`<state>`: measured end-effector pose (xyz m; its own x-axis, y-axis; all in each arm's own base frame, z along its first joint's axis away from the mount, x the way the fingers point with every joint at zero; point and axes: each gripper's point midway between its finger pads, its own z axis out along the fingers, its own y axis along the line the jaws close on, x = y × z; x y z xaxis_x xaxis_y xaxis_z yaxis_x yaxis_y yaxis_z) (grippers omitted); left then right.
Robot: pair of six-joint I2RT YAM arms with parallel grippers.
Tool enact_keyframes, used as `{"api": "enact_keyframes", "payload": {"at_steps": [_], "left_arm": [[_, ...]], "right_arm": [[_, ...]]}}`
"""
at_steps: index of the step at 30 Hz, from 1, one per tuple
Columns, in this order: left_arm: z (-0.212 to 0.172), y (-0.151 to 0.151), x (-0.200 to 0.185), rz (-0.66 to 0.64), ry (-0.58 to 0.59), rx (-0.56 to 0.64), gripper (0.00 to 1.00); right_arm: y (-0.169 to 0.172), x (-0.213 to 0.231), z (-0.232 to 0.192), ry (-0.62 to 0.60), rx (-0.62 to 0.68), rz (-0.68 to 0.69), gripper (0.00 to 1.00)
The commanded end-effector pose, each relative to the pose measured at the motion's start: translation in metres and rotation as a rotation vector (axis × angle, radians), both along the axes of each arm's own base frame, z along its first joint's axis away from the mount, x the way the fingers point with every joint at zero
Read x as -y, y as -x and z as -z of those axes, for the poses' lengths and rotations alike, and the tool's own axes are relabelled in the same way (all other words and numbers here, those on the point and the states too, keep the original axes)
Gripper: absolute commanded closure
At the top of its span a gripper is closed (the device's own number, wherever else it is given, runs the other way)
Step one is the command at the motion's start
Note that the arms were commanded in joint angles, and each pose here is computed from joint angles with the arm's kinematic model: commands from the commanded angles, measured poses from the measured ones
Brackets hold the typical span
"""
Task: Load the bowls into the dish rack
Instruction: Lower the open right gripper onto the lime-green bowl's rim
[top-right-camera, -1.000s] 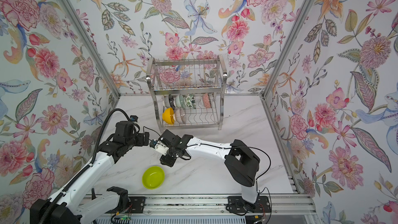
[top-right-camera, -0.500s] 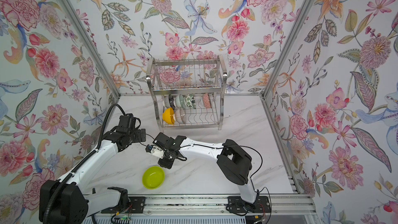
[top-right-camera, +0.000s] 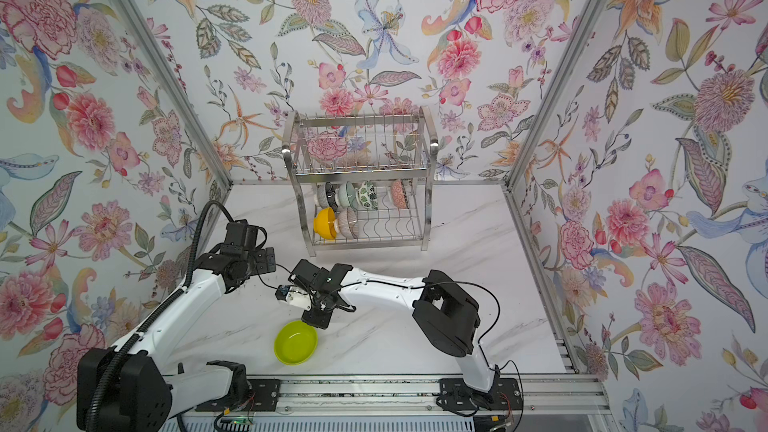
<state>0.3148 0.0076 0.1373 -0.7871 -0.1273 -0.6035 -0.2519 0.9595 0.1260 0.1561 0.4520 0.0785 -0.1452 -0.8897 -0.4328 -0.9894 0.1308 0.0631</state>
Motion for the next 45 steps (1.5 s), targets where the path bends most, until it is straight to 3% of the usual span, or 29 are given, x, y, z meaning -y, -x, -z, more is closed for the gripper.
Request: {"api": "enact_keyframes", "payload": {"at_steps": [1,13,35,41,45], "left_arm": [[-0.006,-0.001,-0.009,-0.039,-0.025,0.004,0.01],[-0.011,0.001,-0.018,-0.067,-0.068,0.015,0.01],[-0.009,0.0,-0.013,-0.047,-0.043,0.015,0.01],[-0.008,-0.001,-0.013,-0.045,-0.047,0.01,0.01],[-0.007,0.0,-0.013,-0.045,-0.048,0.005,0.01]], "right_arm": [[0.007,-0.004,0.003,0.028,-0.005,-0.033,0.59],[0.012,-0.011,0.01,0.064,-0.007,-0.04,0.59],[0.007,-0.014,0.019,0.137,-0.015,0.023,0.64],[0.007,-0.014,0.023,0.16,-0.027,0.017,0.68],[0.006,-0.013,0.024,0.166,-0.044,0.025,0.79]]}}
